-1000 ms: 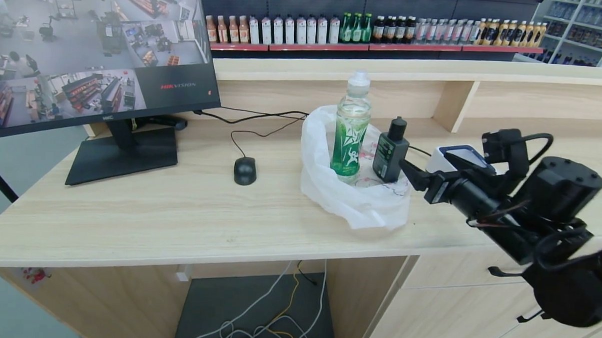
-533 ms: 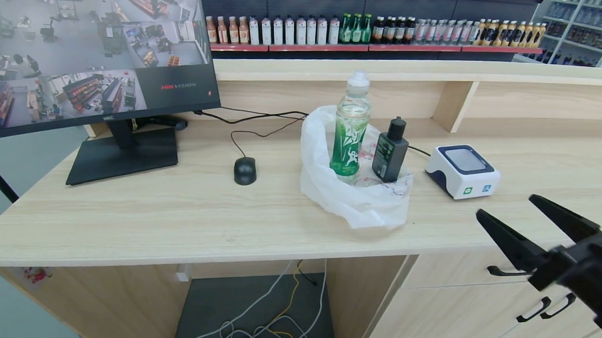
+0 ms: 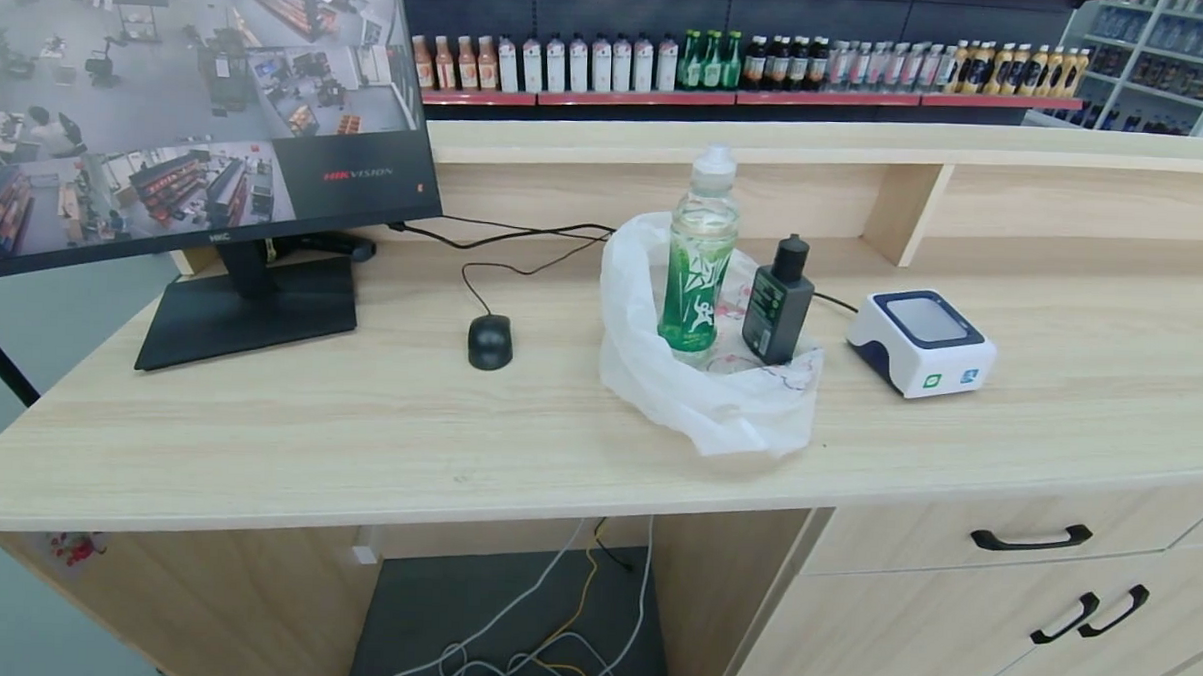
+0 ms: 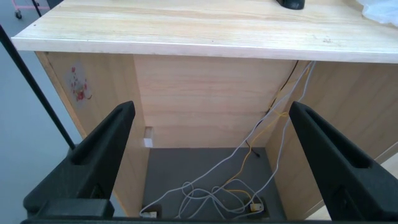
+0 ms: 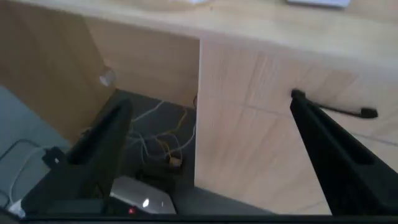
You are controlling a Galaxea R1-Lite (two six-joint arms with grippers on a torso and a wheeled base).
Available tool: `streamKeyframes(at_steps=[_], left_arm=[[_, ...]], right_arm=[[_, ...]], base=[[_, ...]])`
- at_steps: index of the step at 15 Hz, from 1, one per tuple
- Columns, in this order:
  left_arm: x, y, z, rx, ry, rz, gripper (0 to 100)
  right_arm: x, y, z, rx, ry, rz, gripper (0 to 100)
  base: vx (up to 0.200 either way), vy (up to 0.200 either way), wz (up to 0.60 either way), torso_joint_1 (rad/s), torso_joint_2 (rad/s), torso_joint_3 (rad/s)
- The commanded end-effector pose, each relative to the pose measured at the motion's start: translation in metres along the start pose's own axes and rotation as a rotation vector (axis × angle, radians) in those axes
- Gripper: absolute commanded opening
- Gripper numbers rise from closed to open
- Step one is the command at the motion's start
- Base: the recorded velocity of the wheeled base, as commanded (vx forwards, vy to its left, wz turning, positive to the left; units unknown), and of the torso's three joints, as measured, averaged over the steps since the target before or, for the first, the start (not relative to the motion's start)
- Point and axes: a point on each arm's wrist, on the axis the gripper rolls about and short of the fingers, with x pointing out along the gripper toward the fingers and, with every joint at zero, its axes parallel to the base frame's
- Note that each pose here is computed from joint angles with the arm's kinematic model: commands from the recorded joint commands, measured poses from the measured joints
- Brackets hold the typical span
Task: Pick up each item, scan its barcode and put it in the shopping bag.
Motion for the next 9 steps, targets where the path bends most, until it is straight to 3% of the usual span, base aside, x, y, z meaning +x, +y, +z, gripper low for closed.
streamKeyframes(at_steps=[1,5,9], left_arm=[[0.0,0.0,0.0,0.0,0.0,0.001,100],[0.0,0.0,0.0,-0.001,0.0,0.001,100],[0.0,0.0,0.0,-0.003,0.0,0.0,100]], right_arm=[[-0.036,0.004,-0.022,-0.074,-0.2,0.005,100],[-0.031,0.005,-0.021,-0.059,-0.2,-0.02,100],[-0.024,0.0,-0.017,0.06,-0.066,-0.396,100]], base=[[0.0,0.0,0.0,0.0,0.0,0.0],[0.0,0.0,0.0,0.0,0.0,0.0],[0.0,0.0,0.0,0.0,0.0,0.0]])
